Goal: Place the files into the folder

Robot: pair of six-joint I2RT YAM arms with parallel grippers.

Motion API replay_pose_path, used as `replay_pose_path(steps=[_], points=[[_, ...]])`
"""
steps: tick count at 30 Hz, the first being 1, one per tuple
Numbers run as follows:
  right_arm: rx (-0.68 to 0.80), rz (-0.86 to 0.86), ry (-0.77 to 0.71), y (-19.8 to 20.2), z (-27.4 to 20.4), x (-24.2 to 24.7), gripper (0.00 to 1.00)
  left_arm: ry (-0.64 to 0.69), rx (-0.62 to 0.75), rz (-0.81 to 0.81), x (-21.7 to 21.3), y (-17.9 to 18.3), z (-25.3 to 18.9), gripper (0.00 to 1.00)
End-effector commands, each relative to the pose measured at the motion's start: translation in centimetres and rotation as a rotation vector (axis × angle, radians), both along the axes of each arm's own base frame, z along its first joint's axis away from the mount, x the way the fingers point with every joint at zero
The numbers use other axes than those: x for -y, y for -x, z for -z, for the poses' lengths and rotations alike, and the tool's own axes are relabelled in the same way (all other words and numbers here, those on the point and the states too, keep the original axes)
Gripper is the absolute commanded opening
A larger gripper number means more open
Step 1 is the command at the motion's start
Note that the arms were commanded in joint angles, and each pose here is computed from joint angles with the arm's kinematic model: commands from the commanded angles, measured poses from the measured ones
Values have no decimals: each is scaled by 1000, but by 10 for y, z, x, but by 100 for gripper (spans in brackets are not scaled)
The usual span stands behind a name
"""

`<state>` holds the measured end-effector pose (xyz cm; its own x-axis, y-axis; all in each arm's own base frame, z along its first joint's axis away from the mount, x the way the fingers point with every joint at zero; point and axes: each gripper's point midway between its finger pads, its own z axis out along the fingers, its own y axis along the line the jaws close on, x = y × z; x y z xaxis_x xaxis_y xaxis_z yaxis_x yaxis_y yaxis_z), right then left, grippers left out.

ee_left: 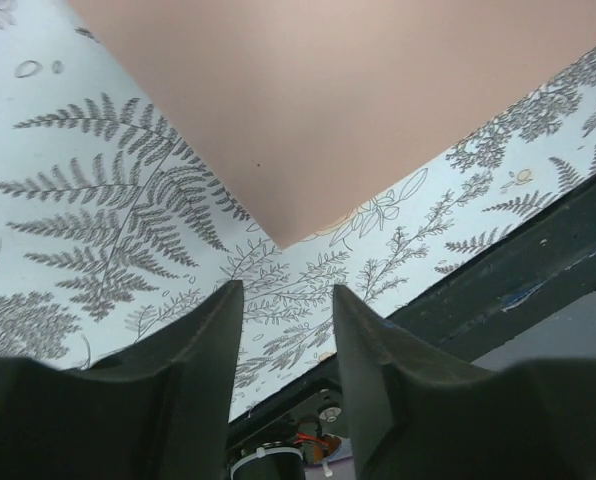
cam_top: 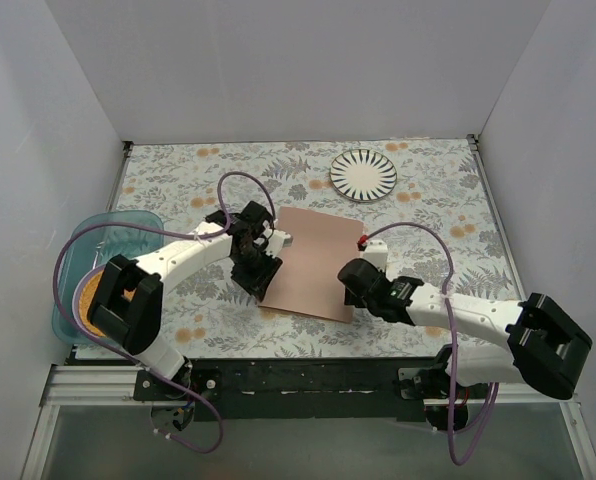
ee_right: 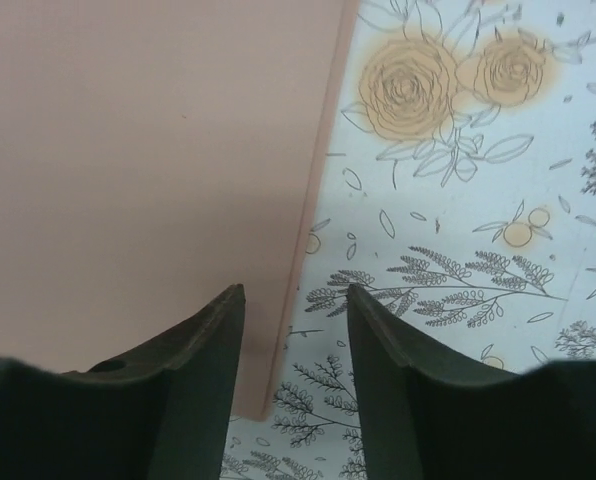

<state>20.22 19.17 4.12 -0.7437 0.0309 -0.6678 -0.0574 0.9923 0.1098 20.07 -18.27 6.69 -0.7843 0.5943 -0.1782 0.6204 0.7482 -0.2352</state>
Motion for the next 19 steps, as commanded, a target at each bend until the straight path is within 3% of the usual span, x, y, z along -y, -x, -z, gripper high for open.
replay_pose_path(steps=[1,2,4,5,6,10,19], points=[[88,-93,41,-21,-60,-15,63,78,250,-7,8,-33,-68,47],[87,-136,27,-20,-68,-22,63,75,302,-31,5,-40,-81,59],[130,-199,0,-23,-93,-31,66,105,356,-74,7,-49,-102,70],[127,-246,-30,-19,-99,-39,66,119,375,-92,5,-53,-109,93],[149,-266,-52,-20,-107,-43,66,135,394,-114,3,-54,-116,98],[232,-365,-150,-14,-139,-54,67,174,438,-203,-13,-63,-125,98],[233,-444,-154,-8,-143,-60,69,239,461,-309,-36,-74,-132,98]])
